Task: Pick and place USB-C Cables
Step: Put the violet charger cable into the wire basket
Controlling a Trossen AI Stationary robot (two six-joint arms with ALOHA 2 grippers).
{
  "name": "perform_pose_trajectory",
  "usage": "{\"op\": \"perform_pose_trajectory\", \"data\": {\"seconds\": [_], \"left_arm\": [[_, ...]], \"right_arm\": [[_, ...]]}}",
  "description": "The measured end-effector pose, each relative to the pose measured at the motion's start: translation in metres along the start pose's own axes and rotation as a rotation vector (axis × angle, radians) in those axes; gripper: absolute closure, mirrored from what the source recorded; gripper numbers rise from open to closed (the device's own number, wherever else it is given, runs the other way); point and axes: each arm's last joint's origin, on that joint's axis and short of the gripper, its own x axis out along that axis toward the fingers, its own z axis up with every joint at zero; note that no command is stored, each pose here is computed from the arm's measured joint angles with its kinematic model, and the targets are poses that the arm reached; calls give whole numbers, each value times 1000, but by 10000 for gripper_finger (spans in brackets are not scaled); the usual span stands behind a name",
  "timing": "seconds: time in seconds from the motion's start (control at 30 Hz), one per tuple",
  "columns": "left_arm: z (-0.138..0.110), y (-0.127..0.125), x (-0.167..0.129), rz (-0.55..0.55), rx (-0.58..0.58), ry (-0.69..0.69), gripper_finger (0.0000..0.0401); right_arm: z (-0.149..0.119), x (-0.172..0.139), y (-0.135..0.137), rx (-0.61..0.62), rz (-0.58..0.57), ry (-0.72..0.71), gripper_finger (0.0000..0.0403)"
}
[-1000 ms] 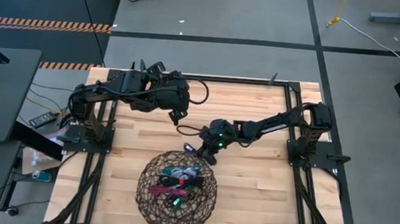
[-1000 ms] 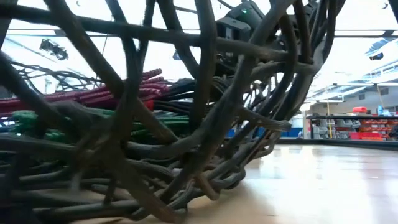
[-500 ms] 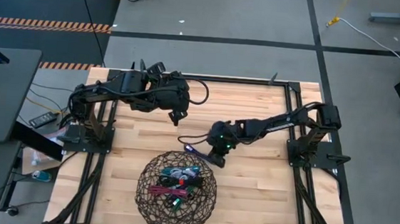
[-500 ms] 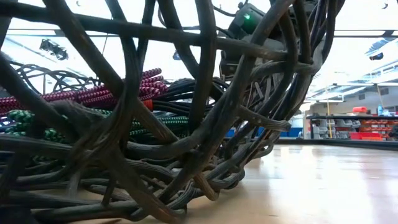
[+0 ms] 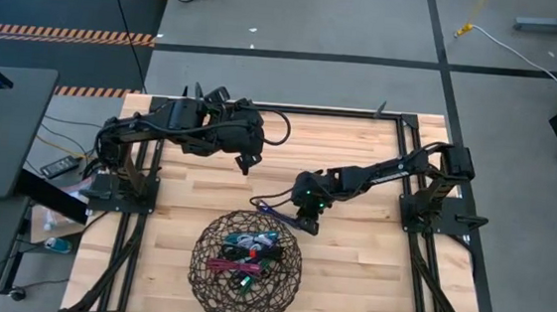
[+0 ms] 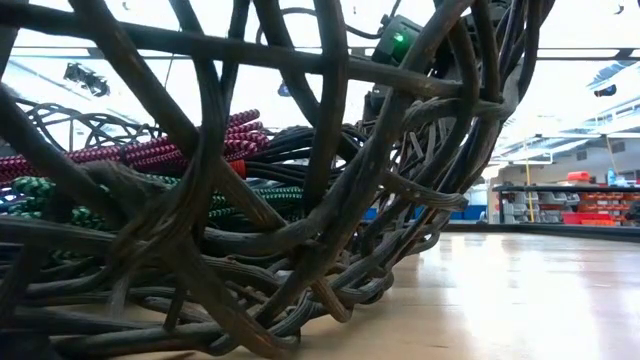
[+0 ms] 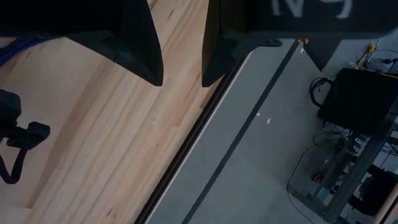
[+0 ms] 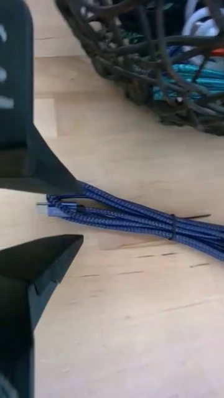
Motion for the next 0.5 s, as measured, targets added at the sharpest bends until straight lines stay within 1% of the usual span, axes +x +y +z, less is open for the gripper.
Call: {"op": "perform_pose_trajectory", "data": {"seconds": [0.2,0.37,0.5], "left_arm": [[0,0,0,1,-1,0,283],[0,0,0,1,-2,0,283],[0,0,0,1,-8,0,283]], "right_arm": [[-1,0,0,-31,-2,9,252],[-3,1,-1,-30,11,19,241],[-14,4,-4,4,25,60,237]]}}
